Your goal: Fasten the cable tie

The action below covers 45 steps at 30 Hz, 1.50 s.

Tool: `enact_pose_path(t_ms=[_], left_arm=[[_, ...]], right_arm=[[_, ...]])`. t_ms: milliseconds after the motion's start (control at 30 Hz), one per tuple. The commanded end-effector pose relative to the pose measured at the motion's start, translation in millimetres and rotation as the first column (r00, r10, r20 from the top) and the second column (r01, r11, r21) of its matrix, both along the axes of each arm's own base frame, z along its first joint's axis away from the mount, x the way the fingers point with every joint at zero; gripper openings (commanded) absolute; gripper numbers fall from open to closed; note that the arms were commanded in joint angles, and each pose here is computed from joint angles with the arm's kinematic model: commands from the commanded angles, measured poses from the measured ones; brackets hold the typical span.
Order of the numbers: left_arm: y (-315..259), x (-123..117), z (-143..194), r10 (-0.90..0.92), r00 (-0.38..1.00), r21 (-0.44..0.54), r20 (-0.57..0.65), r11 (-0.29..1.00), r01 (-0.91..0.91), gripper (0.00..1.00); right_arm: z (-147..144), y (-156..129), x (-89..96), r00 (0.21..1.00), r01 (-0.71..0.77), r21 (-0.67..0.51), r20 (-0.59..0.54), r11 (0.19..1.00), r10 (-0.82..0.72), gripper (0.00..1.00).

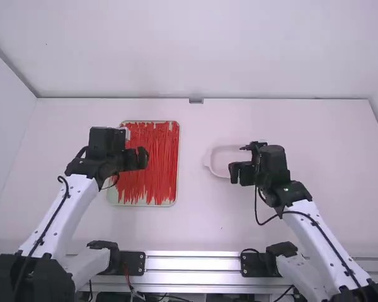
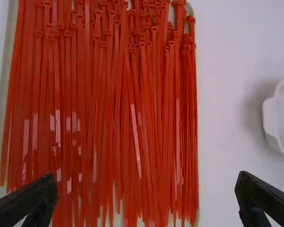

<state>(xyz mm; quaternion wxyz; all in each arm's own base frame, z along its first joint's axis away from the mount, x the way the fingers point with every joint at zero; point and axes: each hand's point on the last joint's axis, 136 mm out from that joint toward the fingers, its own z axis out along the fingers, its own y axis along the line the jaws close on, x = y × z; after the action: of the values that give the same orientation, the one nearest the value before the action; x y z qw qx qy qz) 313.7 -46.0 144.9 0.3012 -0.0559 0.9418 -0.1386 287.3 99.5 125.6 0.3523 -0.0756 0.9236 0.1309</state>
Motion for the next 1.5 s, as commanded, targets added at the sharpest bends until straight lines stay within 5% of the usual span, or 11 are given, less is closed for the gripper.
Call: enact_pose_path(t_ms=[0,900,1200,1467], left_arm=[[-4,6,11,-0.009,1.000,-0.013,0.023,1.000,0.009,0.99],[1,39,32,-0.013,0.986,0.034,0.168,0.999,0.008,0.99],[0,70,28,-0.014,1.000,0.044,0.023,0.999,0.013,0.99],[-29,114,-2,-0.161,0.982,-0.061,-0.095,0.986,0.156,0.99]], right_arm=[[12,3,5.7,1.000,-0.001,0.013,0.020,1.000,0.001,1.00],[19,5,12.4,0.999,0.014,0.045,0.051,0.999,-0.016,1.00],[18,6,11.9,0.999,0.012,0.044,0.049,0.999,-0.014,1.00],[18,5,11.4,0.999,0.015,0.043,0.045,0.999,-0.017,0.99]])
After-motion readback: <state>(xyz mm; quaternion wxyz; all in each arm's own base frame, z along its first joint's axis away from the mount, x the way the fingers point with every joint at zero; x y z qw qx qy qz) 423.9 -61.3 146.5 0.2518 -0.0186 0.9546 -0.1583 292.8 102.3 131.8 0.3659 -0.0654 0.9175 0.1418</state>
